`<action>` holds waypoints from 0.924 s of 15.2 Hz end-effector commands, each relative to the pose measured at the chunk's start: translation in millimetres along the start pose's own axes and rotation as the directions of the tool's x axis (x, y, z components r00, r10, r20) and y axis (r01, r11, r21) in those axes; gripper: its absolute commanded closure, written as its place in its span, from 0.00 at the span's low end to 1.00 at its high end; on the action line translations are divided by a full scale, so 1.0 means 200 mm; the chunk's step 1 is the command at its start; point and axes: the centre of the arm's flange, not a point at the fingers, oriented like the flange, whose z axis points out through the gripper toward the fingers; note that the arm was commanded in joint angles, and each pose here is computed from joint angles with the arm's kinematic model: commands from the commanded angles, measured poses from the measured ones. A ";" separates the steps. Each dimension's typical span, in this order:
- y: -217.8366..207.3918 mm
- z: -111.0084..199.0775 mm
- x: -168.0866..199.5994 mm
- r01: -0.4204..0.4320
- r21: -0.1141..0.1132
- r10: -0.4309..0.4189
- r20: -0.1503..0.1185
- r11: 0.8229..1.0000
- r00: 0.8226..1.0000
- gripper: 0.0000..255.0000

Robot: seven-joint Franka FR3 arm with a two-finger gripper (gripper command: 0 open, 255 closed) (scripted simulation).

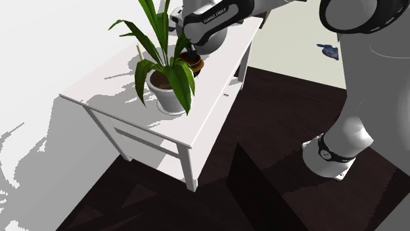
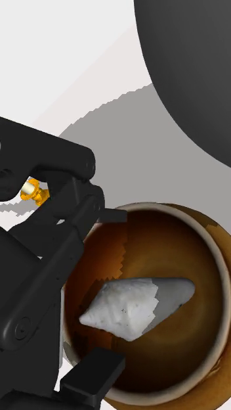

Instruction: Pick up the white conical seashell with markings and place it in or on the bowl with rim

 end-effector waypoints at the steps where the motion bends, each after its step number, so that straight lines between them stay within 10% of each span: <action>1: 0.00 0.00 0.00 0.000 0.000 0.000 0.000 1.000 1.000 0.00; 14: 0.00 -0.25 0.00 0.000 0.000 0.000 0.000 1.000 1.000 0.00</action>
